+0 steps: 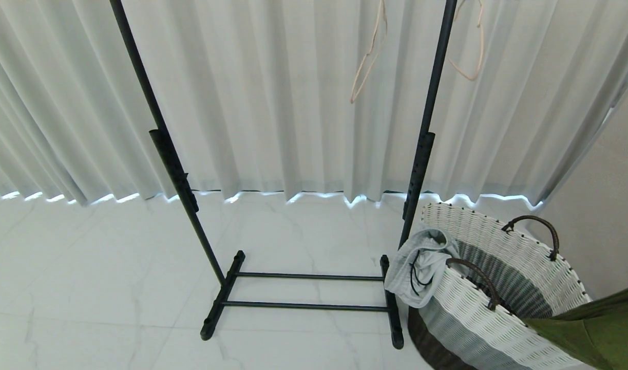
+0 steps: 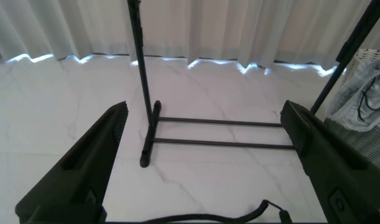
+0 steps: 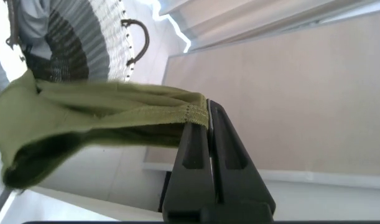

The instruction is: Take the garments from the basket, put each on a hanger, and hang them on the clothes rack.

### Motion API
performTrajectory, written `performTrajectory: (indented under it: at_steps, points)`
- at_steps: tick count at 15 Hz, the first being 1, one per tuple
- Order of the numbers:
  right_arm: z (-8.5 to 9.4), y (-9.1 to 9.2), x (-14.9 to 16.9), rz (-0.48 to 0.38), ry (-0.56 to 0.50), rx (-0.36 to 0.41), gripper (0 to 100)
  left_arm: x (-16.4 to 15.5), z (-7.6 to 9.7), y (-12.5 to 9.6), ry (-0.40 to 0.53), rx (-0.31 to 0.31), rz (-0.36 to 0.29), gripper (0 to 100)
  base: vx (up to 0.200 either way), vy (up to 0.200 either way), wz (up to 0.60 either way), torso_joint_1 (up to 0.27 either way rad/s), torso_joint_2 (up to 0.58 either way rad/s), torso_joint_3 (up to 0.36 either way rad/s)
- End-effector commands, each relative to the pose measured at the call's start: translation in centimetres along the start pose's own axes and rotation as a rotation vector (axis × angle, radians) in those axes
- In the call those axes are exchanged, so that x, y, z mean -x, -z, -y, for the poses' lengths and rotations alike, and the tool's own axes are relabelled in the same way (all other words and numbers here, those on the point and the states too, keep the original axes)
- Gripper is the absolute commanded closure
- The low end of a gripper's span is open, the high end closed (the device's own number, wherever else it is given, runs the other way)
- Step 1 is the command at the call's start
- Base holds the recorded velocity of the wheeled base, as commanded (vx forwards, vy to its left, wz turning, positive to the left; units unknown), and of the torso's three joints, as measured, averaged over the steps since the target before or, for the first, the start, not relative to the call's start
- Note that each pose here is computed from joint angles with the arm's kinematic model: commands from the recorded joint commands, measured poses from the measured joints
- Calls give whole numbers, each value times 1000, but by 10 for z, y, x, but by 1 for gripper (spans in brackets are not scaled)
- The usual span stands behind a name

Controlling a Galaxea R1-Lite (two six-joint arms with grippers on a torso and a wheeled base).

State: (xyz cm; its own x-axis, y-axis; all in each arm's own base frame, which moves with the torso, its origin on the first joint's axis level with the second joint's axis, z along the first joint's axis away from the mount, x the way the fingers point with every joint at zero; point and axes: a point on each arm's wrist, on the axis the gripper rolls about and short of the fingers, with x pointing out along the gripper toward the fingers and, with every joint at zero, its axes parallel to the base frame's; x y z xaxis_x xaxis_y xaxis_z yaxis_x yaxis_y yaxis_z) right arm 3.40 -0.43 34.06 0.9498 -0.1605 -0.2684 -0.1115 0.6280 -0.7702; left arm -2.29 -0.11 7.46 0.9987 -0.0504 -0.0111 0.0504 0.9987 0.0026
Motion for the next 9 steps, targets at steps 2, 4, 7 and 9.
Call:
performTrajectory:
  at_steps: [2,4,7,9]
  points:
    - [-1,0,-2,-5,-7,1,100,0,0,0,0,0,2,0,0,200,0,7,0,5]
    - [0,0,-3,-5,-9,2,100,0,0,0,0,0,0,0,0,200,0,0,5,5]
    - [-1,0,-4,-8,-13,2,100,0,0,0,0,0,2,0,0,200,0,5,4,5]
    - [-1,0,-4,-9,-14,2,100,0,0,0,0,-4,0,0,0,100,0,1,4,1]
